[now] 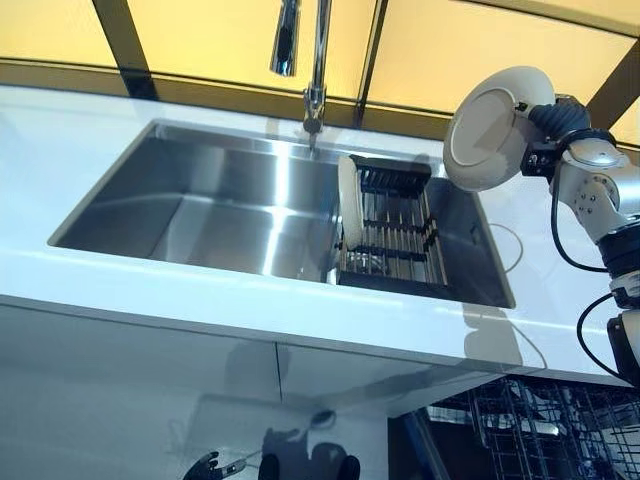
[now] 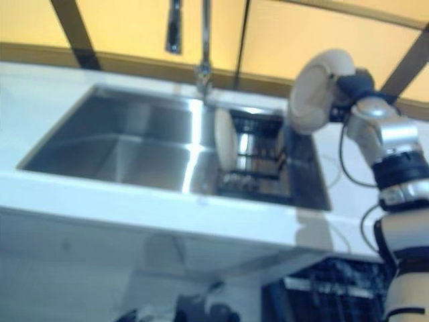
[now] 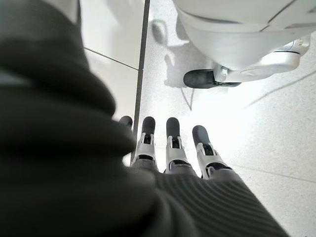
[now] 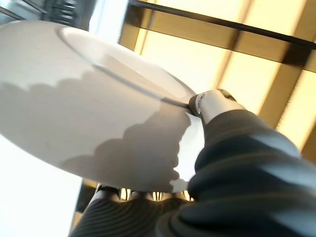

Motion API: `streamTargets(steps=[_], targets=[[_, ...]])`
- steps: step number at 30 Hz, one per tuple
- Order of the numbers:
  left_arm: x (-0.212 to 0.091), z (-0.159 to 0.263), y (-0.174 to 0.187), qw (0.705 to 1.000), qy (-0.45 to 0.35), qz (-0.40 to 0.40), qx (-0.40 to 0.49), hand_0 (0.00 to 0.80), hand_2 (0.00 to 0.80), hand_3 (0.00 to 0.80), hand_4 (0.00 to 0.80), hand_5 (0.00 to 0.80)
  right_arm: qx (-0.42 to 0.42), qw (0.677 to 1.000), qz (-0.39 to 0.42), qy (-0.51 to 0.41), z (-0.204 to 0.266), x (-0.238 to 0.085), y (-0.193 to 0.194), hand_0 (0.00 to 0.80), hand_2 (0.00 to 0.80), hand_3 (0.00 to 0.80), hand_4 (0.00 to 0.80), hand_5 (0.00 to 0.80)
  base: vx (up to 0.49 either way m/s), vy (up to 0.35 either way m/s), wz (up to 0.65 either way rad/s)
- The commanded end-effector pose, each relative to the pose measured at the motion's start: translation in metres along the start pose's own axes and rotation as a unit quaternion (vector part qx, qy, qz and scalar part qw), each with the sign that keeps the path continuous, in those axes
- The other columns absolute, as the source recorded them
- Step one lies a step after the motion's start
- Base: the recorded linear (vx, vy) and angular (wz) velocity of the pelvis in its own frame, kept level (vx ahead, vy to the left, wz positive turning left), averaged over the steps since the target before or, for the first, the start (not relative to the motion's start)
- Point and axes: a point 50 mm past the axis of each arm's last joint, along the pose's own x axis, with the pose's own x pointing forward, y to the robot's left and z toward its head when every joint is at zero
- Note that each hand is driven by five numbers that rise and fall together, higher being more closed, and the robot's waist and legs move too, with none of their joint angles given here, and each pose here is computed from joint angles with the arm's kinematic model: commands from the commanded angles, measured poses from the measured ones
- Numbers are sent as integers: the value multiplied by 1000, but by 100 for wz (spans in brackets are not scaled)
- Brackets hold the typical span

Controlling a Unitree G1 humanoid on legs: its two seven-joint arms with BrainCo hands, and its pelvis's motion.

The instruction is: Take plates into dishwasher

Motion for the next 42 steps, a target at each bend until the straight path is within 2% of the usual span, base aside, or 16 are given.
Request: streamTargets(steps=[1, 5, 18, 27, 34, 42], targets=[[-1, -17, -4, 999, 39, -18, 15, 0, 0, 0, 0, 0, -57, 992, -37, -102, 63, -7, -24, 800, 800, 800, 800, 800, -25, 25, -5], [-2, -19, -2, 999, 46, -12, 11, 0, 0, 0, 0, 0, -94, 989, -55, -96, 63, -8, -40, 800, 800, 800, 800, 800, -25, -3, -21], [-3, -18, 12, 999, 46, -5, 7, 0, 0, 0, 0, 0, -134, 989, -56, -38, 39, -19, -96, 800, 800, 800, 800, 800, -10, -18, -21], [-3, -16, 16, 999, 42, 1, -3, 0, 0, 0, 0, 0, -232, 971, -53, 25, 19, -35, -141, 800, 800, 800, 800, 800, 17, -31, -17], [-5, -19, 21, 999, 42, 11, -22, 0, 0, 0, 0, 0, -225, 968, -90, 59, -3, -50, -174, 800, 800, 800, 800, 800, -8, -40, -6], [-6, -19, 25, 999, 38, 14, -22, 0, 0, 0, 0, 0, -246, 961, -79, 95, -16, -61, -191, 800, 800, 800, 800, 800, -4, -8, -1]])
